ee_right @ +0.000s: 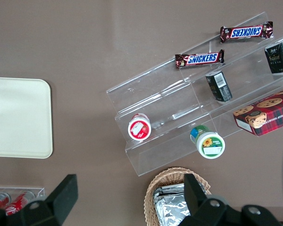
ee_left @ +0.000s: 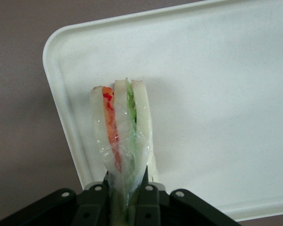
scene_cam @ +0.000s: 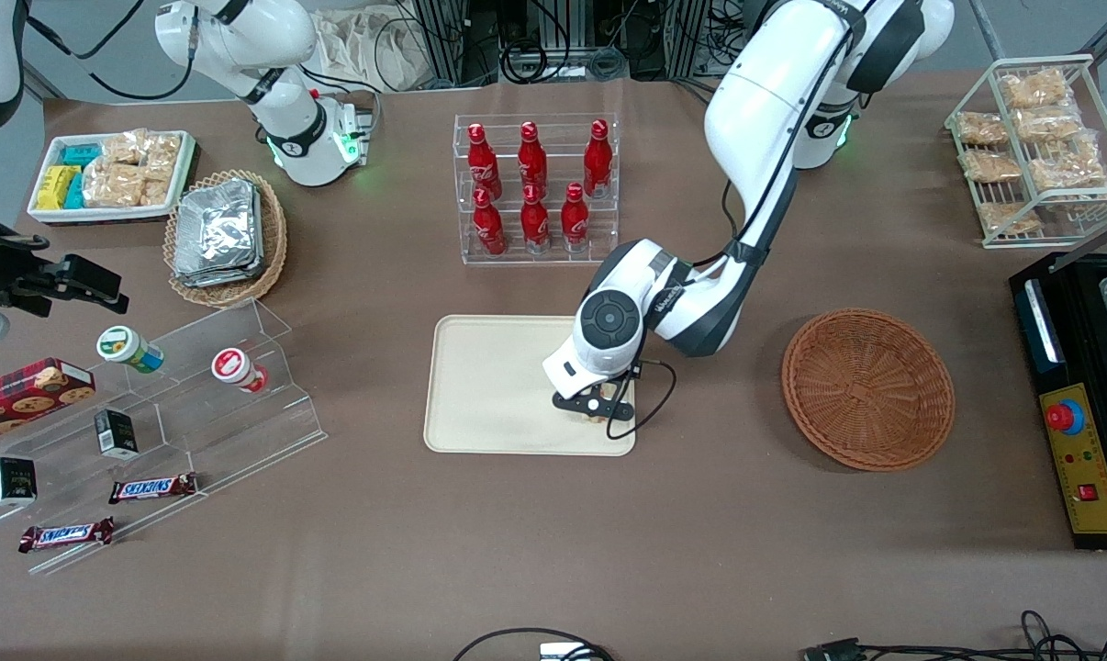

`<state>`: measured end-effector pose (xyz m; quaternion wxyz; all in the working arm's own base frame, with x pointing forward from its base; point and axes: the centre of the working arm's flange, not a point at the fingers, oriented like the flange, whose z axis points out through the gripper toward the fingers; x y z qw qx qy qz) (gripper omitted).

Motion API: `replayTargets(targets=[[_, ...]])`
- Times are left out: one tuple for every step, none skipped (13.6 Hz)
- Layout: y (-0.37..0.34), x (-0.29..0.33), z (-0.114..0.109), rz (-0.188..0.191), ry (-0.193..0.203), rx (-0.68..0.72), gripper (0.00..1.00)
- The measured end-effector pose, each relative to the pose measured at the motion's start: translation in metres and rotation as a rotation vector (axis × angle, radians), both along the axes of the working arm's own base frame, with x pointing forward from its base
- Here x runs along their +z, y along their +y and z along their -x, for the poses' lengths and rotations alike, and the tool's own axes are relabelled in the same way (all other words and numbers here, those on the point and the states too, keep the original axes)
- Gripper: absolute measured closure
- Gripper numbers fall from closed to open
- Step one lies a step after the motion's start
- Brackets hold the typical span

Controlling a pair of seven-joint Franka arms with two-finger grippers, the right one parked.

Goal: Place sandwich from basket to tray

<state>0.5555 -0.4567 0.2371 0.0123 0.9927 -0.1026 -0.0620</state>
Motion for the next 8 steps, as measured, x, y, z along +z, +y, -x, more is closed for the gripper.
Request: replayTargets(targets=[[0.002, 0.0, -0.002, -0.002, -0.003, 0.003, 0.67], [0.005, 0.002, -0.006, -0.002, -0.008, 0.009, 0.56], [0.007, 0.005, -0.009, 0.0, -0.014, 0.014, 0.48], [0.008, 0.012, -0.012, 0.004, -0.021, 0.016, 0.37], [0.009, 0.023, -0.013, 0.004, -0.021, 0.017, 0.28], [0.012, 0.038, -0.013, -0.003, -0.013, 0.018, 0.17], [0.019, 0.056, -0.014, -0.013, -0.002, 0.023, 0.07], [0.03, 0.075, -0.016, -0.025, 0.011, 0.034, 0.0]])
